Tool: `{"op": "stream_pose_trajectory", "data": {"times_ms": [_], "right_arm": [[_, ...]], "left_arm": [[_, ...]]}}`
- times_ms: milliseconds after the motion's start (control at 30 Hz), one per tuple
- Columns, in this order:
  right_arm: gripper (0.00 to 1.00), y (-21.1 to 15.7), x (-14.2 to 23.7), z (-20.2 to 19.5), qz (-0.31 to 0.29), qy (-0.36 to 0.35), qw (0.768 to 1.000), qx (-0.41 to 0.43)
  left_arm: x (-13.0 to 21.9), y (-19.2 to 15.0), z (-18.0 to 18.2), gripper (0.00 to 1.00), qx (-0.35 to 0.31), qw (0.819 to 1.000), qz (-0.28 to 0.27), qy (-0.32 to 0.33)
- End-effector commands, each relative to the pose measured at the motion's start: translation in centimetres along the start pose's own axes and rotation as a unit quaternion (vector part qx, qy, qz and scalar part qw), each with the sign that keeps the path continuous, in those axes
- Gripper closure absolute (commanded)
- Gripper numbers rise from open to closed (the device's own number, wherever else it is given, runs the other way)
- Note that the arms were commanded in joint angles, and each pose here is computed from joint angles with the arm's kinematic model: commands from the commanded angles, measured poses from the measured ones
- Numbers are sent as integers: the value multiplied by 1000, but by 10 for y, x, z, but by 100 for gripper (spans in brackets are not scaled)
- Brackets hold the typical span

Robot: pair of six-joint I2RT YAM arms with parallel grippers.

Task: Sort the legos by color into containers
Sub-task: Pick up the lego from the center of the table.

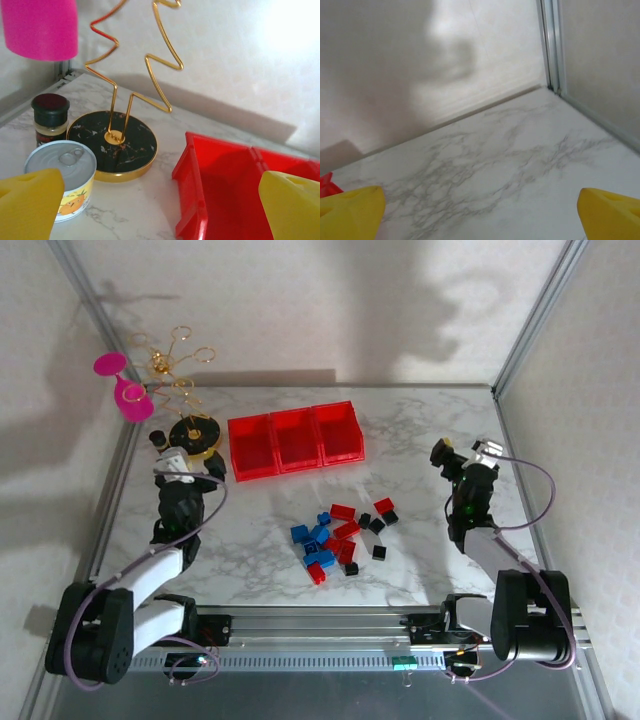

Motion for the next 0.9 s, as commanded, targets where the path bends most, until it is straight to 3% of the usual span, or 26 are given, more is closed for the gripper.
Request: {"op": "stream_pose_trajectory", "data": {"times_ms": [0, 267, 467, 867], "right_arm": [[1, -14, -4, -1, 82, -19, 995, -55], [1, -32, 3, 31, 160, 18, 986, -54], [1, -60, 19, 70, 229, 58, 972, -17], [1, -108, 75, 124, 346, 112, 931, 32]], "left_arm": [[4, 0, 10, 1, 114, 993, 24, 17], [10, -1, -9, 1, 150, 984, 83, -47], [25, -8, -39, 1, 122, 977, 154, -84], [64, -40, -105, 1, 62, 924, 342, -156]]}}
Point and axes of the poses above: each hand's point on the last joint's axis, 136 mm out from that joint toward the fingers, its own x axis back along the fingers, its own z axis along the line the jaws close on, y = z × x, the point moved 8 cm from there along x, back along the fingers, and after that the axes turned 11 degrees about -x, right-handed, at the moved point
